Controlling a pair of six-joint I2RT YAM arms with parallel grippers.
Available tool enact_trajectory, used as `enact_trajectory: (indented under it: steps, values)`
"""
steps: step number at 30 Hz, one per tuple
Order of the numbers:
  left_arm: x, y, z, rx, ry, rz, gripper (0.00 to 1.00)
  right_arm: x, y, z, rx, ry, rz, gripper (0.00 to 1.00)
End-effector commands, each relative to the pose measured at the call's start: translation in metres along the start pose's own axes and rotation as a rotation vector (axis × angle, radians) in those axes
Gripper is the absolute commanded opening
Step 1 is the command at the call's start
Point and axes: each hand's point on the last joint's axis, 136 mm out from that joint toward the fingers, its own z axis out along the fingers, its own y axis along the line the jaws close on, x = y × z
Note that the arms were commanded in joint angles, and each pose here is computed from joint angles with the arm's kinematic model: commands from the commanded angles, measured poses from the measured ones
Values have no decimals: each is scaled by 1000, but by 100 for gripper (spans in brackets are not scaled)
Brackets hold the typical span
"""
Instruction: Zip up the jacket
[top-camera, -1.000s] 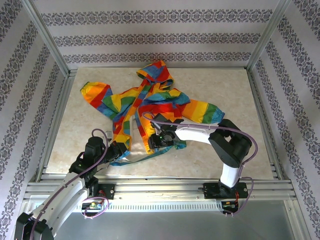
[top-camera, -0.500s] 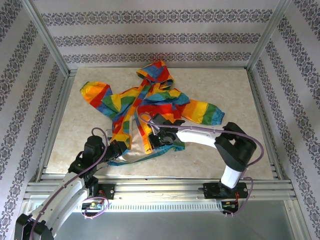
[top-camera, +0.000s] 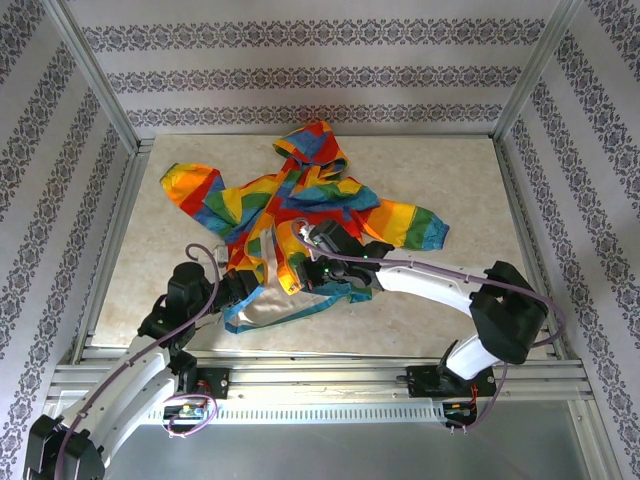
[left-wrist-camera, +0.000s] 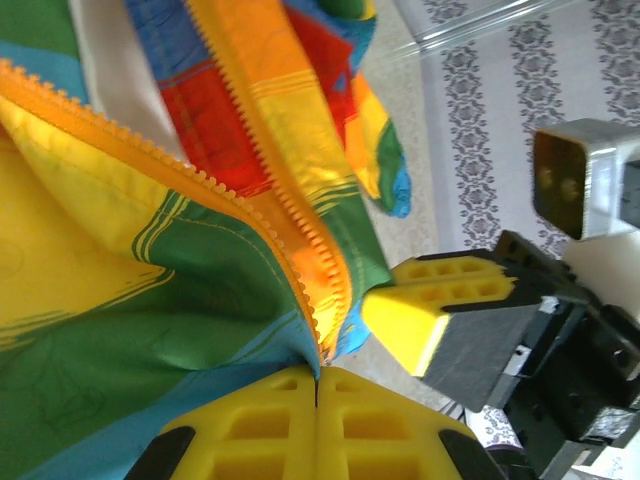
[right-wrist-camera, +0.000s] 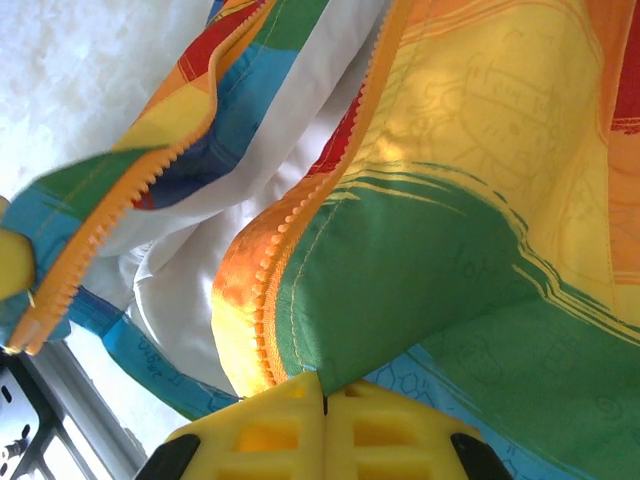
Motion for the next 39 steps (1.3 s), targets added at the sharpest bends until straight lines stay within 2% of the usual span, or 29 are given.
enact_trajectory:
  steps: [1,8,16,21,32,39]
  values:
    - [-19,-43,-3,134,-68,132,0,-15,17,-14,-81,-78,-42,0]
    - [-32,-52,2,147,-114,179,0,-25,23,-24,-150,-154,-48,0]
    - [-19,-52,21,115,-57,217,0,-28,22,-26,-195,-204,-27,0]
    - [-6,-41,34,75,-22,219,0,-20,20,-17,-213,-177,4,0]
    - [29,14,57,-49,54,165,0,32,-3,24,-225,-36,116,0]
    - [53,40,65,-133,103,166,0,46,-8,37,-234,6,154,2]
